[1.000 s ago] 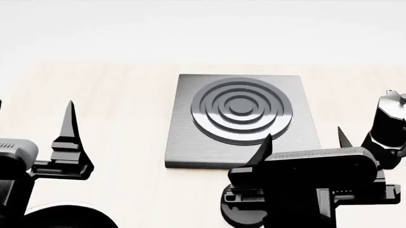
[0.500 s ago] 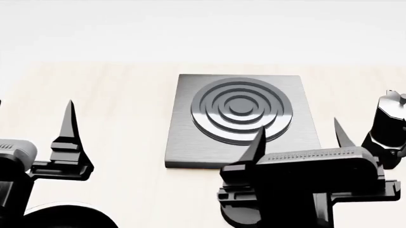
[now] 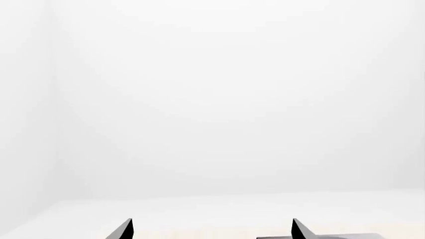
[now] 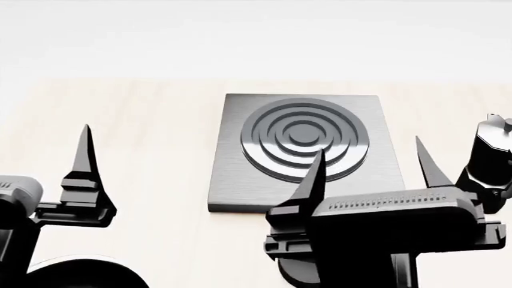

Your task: Turn on the stove.

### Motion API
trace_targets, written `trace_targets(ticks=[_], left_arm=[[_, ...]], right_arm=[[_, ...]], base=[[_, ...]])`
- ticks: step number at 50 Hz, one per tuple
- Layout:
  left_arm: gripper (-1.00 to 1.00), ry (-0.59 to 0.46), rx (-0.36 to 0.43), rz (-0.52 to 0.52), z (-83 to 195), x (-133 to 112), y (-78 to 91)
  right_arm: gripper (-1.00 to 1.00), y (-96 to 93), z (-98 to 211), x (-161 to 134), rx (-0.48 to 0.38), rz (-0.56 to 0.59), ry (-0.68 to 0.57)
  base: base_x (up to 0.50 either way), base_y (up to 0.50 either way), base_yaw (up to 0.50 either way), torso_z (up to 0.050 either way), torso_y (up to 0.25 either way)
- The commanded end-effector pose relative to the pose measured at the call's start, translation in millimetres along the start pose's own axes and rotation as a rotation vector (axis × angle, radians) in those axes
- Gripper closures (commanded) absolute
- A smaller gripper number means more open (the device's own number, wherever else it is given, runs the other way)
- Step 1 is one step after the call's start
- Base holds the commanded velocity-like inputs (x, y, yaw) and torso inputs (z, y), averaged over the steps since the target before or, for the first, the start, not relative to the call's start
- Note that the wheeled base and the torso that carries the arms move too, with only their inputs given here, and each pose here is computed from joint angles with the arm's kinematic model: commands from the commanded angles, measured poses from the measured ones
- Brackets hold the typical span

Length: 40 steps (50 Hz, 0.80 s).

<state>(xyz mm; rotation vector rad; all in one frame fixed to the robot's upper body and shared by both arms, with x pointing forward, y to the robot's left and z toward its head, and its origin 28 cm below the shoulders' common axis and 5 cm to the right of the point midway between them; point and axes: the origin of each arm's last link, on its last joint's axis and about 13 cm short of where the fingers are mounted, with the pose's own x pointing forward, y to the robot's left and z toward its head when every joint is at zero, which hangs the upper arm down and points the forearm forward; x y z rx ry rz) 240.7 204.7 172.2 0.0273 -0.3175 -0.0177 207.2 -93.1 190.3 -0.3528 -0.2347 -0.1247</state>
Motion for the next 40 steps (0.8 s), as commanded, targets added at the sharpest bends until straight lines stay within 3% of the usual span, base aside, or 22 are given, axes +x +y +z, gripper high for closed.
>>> trace_targets(ticks=[1, 40], left_arm=[[-1.0, -0.005, -0.002, -0.001, 1.8, -0.8, -0.2], [-1.0, -0.026, -0.009, -0.013, 9.5, -4.0, -1.3]], right_arm=[[-1.0, 0.1, 3.9, -2.6, -0.011, 0.008, -0.036], [-1.0, 0.0, 10.0, -6.4, -0.036, 0.017, -0.112]], base=[[0.0, 0.0, 0.0, 0.0, 0.0], [0.0, 0.0, 0.0, 0.0, 0.0]])
